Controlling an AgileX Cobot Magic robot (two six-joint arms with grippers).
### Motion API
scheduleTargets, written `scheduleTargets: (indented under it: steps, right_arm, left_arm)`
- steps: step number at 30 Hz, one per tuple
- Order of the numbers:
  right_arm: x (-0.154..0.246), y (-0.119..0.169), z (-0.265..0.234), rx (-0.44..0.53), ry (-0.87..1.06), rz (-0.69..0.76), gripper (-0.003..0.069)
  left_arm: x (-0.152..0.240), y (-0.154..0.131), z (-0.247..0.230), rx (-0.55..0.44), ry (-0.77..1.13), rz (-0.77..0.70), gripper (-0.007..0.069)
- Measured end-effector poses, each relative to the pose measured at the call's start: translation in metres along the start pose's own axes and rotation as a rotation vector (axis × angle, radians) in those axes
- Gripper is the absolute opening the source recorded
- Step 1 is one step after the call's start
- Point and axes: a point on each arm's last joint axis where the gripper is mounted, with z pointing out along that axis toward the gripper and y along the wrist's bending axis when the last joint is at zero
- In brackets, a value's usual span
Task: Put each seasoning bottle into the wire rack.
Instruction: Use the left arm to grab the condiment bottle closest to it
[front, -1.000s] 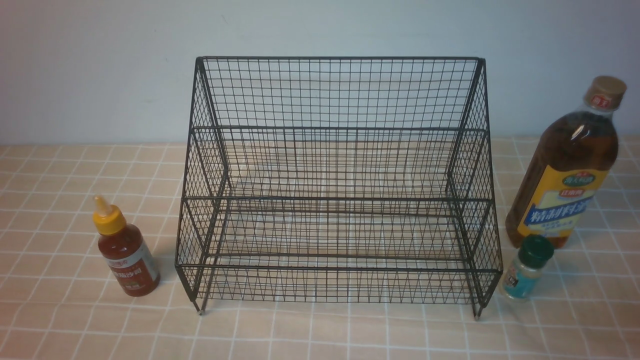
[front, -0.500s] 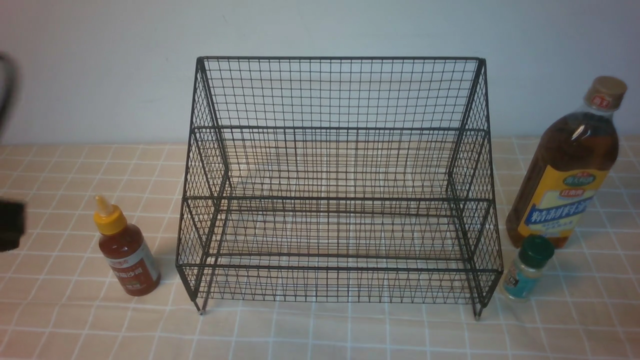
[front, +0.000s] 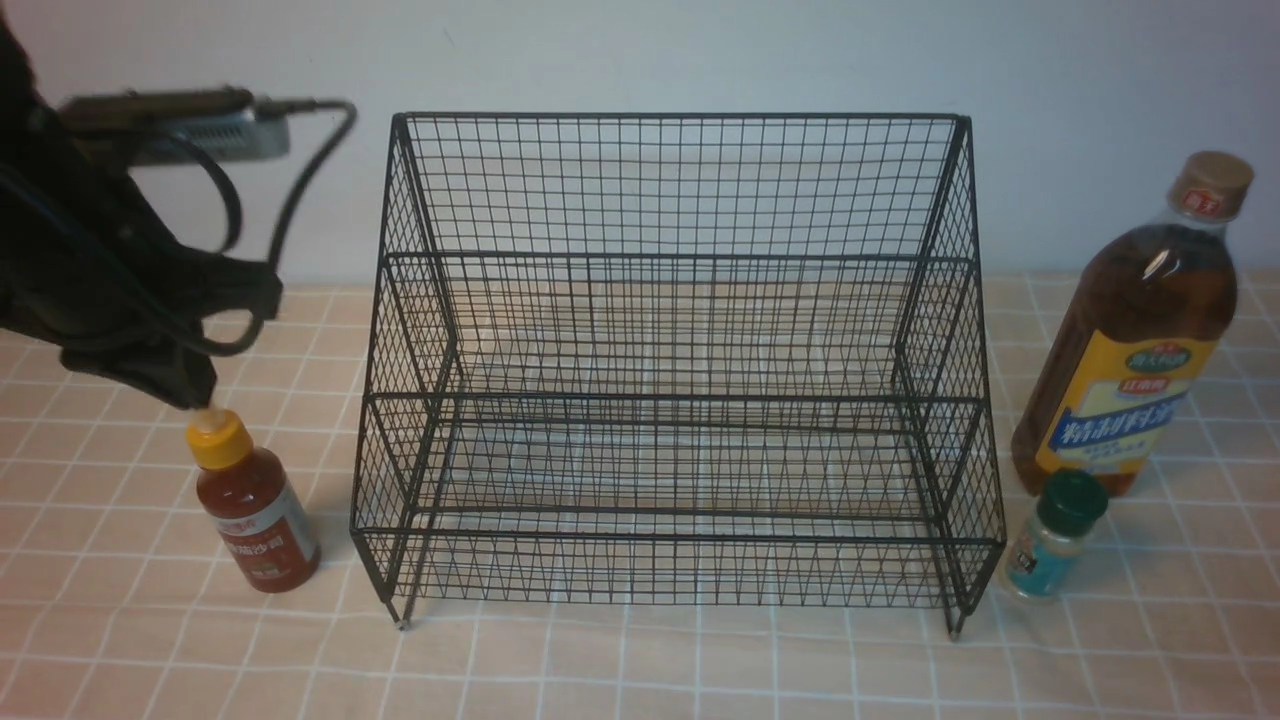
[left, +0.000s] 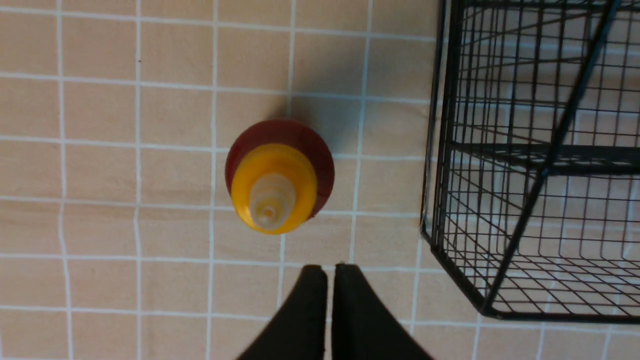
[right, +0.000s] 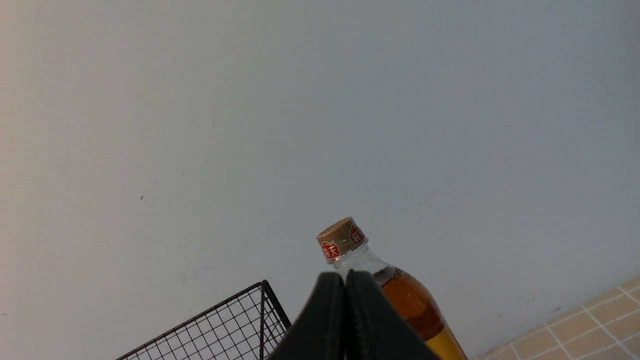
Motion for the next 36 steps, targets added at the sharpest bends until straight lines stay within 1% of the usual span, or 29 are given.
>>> scheduleTargets:
  steps: [4,5,6,7,9,10,11,12,13,16,18,21,22,25,27,28,29,32,36]
  right_arm:
    - [0.001,0.0,0.0,0.005,0.011,0.01,-0.001]
    - [0.002,-0.001,0.0,0.009,0.02,0.01,-0.001]
    - [0.002,-0.001,0.0,0.011,0.025,0.01,-0.001]
    - [0.002,-0.001,0.0,0.011,0.025,0.01,-0.001]
    - [0.003,-0.001,0.0,0.016,0.035,0.01,-0.001]
    - [0.003,-0.001,0.0,0.016,0.035,0.01,-0.001]
    - [0.003,-0.001,0.0,0.016,0.035,0.01,-0.001]
    - [0.003,-0.001,0.0,0.016,0.035,0.01,-0.001]
    - [0.003,-0.001,0.0,0.016,0.035,0.01,-0.001]
    - [0.003,-0.001,0.0,0.016,0.035,0.01,-0.001]
    - [0.003,-0.001,0.0,0.016,0.035,0.01,-0.001]
    - [0.003,-0.001,0.0,0.016,0.035,0.01,-0.001]
    - [0.003,-0.001,0.0,0.016,0.035,0.01,-0.001]
    - [0.003,-0.001,0.0,0.016,0.035,0.01,-0.001]
    - [0.003,-0.001,0.0,0.016,0.034,0.01,-0.001]
    - [0.003,-0.001,0.0,0.016,0.034,0.01,-0.001]
    - [0.003,-0.001,0.0,0.016,0.034,0.009,-0.001]
    - [0.003,-0.001,0.0,0.015,0.034,0.006,-0.001]
    - [0.003,-0.001,0.0,0.014,0.034,0.003,-0.001]
  left_arm:
    - [-0.002,0.001,0.007,-0.007,0.018,0.003,0.0096]
    - [-0.002,0.002,0.006,-0.018,0.016,0.004,0.0158]
    - [-0.002,0.002,0.006,-0.024,0.014,0.004,0.0195]
    - [-0.002,0.003,0.006,-0.028,0.014,0.004,0.0204]
    - [-0.003,0.004,0.006,-0.046,0.013,0.006,0.0351]
    - [-0.003,0.005,0.006,-0.052,0.013,0.008,0.0373]
    - [-0.003,0.005,0.008,-0.058,0.018,0.01,0.0444]
    - [-0.003,0.005,0.008,-0.06,0.019,0.011,0.0453]
    - [-0.005,0.006,0.012,-0.062,0.03,0.011,0.0513]
    - [-0.009,0.006,0.026,-0.065,0.062,0.011,0.0594]
    - [-0.012,0.006,0.037,-0.067,0.077,0.012,0.0605]
    - [-0.018,0.007,0.057,-0.073,0.111,0.013,0.0589]
    - [-0.018,0.007,0.057,-0.075,0.111,0.014,0.0586]
    - [-0.019,0.01,0.072,-0.103,0.158,0.026,0.0487]
    - [-0.019,0.012,0.074,-0.118,0.167,0.032,0.0382]
    - [-0.019,0.012,0.074,-0.122,0.17,0.034,0.0295]
    - [-0.019,0.013,0.073,-0.131,0.168,0.038,0.0276]
    - [-0.019,0.015,0.068,-0.158,0.155,0.05,0.0287]
    - [-0.016,0.015,0.041,-0.167,0.085,0.051,0.0287]
